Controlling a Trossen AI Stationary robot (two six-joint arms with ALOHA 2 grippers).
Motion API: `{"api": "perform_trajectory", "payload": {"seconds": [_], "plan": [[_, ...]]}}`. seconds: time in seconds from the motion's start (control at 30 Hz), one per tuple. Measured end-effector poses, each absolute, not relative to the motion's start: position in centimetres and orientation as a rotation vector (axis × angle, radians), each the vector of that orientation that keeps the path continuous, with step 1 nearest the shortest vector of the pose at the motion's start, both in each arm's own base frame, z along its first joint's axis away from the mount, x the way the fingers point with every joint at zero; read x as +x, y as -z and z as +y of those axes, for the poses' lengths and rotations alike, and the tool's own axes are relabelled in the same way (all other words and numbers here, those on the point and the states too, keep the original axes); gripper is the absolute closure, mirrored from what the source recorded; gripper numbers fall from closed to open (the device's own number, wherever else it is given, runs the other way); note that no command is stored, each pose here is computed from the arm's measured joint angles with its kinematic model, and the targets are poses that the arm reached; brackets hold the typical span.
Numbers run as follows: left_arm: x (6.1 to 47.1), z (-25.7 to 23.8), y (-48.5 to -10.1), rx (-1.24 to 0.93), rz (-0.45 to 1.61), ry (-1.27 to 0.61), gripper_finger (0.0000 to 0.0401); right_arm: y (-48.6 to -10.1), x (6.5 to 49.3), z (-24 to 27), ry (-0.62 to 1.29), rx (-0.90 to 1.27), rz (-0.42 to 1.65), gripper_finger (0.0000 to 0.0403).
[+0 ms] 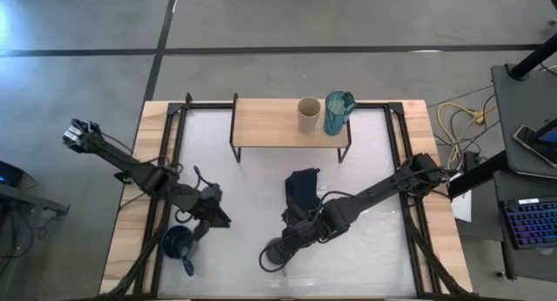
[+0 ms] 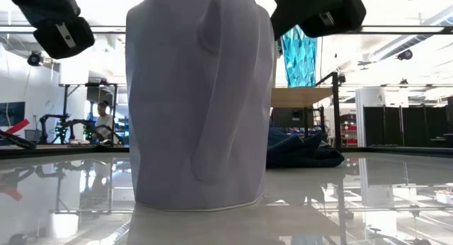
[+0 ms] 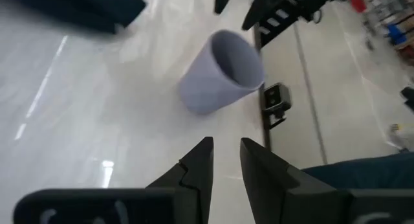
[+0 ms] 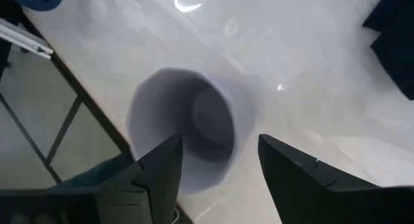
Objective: Stack small to large cups/mugs on shelf
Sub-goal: Put the gray mug on the shelf
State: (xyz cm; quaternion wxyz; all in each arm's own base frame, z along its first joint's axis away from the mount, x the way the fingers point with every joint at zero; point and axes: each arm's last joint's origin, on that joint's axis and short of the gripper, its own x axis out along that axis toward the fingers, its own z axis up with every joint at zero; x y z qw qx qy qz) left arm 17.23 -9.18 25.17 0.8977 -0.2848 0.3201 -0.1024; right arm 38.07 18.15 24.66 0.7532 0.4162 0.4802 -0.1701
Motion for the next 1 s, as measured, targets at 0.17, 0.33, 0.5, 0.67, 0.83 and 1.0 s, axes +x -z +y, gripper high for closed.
{"api": "perform_trajectory", "payload": {"seconds": [0.17, 0.33, 0.5, 0.67, 0.83, 1.0], "plan": [[16.5, -8.7, -25.5, -0.567, 0.654, 0.200, 0.0338, -24.0, 37.9, 18.0, 0.369, 0.847, 1.046, 0.0207], [16.3, -8.6, -25.7, -0.571, 0.640, 0.205, 0.0338, -22.7, 38.1, 18.2, 0.327, 0.860, 1.022, 0.0207], [16.4, -8.6, -25.7, -0.568, 0.643, 0.203, 0.0338, -22.0, 38.1, 18.2, 0.315, 0.864, 1.009, 0.0207], [16.4, -8.6, -25.7, -0.568, 0.642, 0.201, 0.0338, -20.9, 37.5, 18.1, 0.329, 0.829, 1.041, 0.0207], [16.4, -8.6, -25.7, -0.569, 0.634, 0.187, 0.0338, -20.1, 37.2, 18.0, 0.334, 0.805, 1.058, 0.0207], [16.4, -8.5, -25.7, -0.565, 0.623, 0.165, 0.0338, -19.6, 36.9, 17.9, 0.340, 0.785, 1.075, 0.0216]]}}
